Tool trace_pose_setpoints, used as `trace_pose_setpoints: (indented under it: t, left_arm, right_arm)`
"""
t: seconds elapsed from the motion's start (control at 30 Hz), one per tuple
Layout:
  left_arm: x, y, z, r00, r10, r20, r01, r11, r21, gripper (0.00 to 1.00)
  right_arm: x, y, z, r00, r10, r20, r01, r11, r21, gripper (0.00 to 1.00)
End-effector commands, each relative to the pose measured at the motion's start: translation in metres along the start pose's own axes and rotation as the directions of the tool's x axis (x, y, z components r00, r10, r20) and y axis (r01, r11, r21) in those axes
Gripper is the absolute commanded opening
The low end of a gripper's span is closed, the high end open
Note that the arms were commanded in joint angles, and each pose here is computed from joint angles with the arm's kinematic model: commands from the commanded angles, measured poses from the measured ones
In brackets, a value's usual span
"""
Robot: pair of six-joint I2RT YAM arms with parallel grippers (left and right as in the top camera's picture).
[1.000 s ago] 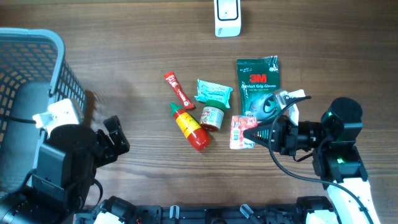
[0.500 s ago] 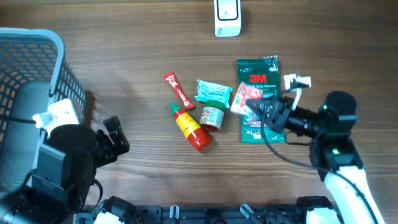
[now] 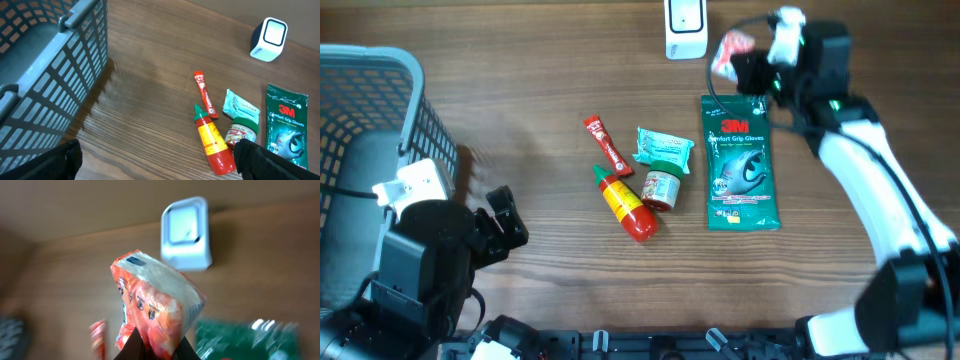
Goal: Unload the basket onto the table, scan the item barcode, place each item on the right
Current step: 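Lift the tissue pack with the right gripper toward the white scanner, then hold the orange tissue pack in front of the white scanner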
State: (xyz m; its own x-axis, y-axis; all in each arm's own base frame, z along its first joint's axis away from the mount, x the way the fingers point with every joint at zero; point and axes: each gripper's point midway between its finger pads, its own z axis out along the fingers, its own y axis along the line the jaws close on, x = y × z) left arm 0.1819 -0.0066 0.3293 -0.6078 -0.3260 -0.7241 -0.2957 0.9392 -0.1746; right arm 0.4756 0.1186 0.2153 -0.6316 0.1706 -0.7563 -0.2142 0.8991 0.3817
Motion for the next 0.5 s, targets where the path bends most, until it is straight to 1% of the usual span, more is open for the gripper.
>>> trace_pose_setpoints:
  t: [0.0, 0.1, 0.2, 0.4, 0.47]
  left_arm:
    - [-0.001, 0.001, 0.000, 1.000, -0.008, 0.007, 0.008, 1.000, -0.009, 1.00]
    - [-0.001, 0.001, 0.000, 1.000, -0.008, 0.007, 0.008, 1.000, -0.009, 1.00]
    - [-0.001, 0.001, 0.000, 1.000, -0.008, 0.007, 0.008, 1.000, -0.009, 1.00]
    - [-0.001, 0.001, 0.000, 1.000, -0.008, 0.007, 0.008, 1.000, -0.009, 1.00]
    - [-0.001, 0.001, 0.000, 1.000, -0.008, 0.007, 0.008, 1.000, -0.009, 1.00]
  right_arm:
    - [-0.037, -0.020, 0.026, 0.987, -0.155, 0.052, 0.143, 0.971, 0.193, 0.05]
    - [-0.058, -0.024, 0.055, 0.971, -0.232, 0.060, 0.209, 0.942, 0.264, 0.05]
    - [-0.064, -0.018, 0.081, 0.953, -0.300, 0.048, 0.278, 0.925, 0.260, 0.05]
    - [-0.061, -0.023, 0.127, 0.928, -0.371, 0.037, 0.337, 0.877, 0.343, 0.05]
    - [-0.052, -0.025, 0.143, 0.917, -0.397, 0.030, 0.364, 0.866, 0.342, 0.05]
